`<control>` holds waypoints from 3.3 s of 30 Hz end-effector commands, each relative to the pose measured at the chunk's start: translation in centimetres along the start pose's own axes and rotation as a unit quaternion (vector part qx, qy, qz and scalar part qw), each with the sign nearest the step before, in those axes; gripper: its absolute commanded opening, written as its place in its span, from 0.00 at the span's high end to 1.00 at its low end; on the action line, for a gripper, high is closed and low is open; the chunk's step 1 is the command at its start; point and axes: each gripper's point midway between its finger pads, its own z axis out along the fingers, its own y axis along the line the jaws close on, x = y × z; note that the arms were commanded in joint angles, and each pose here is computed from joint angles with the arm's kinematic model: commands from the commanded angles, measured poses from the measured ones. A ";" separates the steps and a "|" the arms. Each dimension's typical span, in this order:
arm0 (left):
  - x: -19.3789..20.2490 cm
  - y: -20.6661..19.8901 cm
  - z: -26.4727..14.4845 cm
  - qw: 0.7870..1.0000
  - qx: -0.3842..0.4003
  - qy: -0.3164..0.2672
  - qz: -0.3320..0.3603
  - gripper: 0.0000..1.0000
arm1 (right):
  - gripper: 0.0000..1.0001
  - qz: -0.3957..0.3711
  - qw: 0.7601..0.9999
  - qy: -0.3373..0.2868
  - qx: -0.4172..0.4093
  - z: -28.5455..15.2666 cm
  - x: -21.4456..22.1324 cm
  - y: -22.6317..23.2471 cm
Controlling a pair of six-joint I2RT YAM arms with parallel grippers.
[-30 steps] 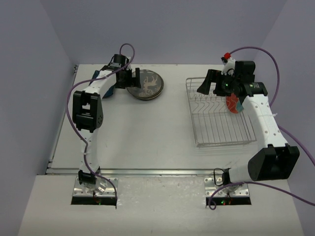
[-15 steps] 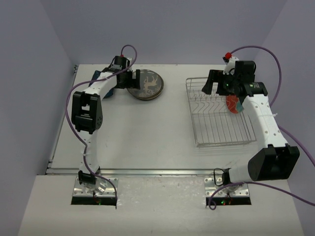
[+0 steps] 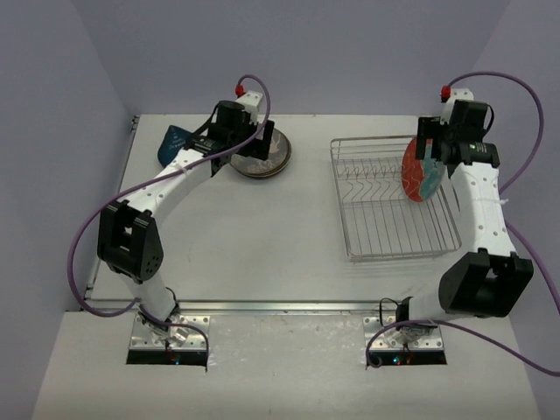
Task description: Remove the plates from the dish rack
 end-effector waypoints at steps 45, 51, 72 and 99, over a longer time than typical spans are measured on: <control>2.4 1.4 1.9 0.999 -0.026 0.021 0.021 0.00 | 1.00 0.045 0.995 -0.013 -0.090 6.4 -3.8 -4.2; 2.0 1.5 1.9 0.999 -0.030 0.022 0.017 0.00 | 1.00 -0.041 0.996 -0.068 -0.039 3.6 -8.4 -4.3; -2.9 -3.0 -3.1 0.988 0.136 -0.057 -0.041 0.00 | 1.00 -0.008 0.976 -0.172 -0.132 -7.9 -15.4 0.3; 0.1 -15.5 -11.5 0.829 0.529 0.006 -0.182 0.50 | 1.00 0.057 0.761 -0.045 -0.645 -19.3 -6.0 26.1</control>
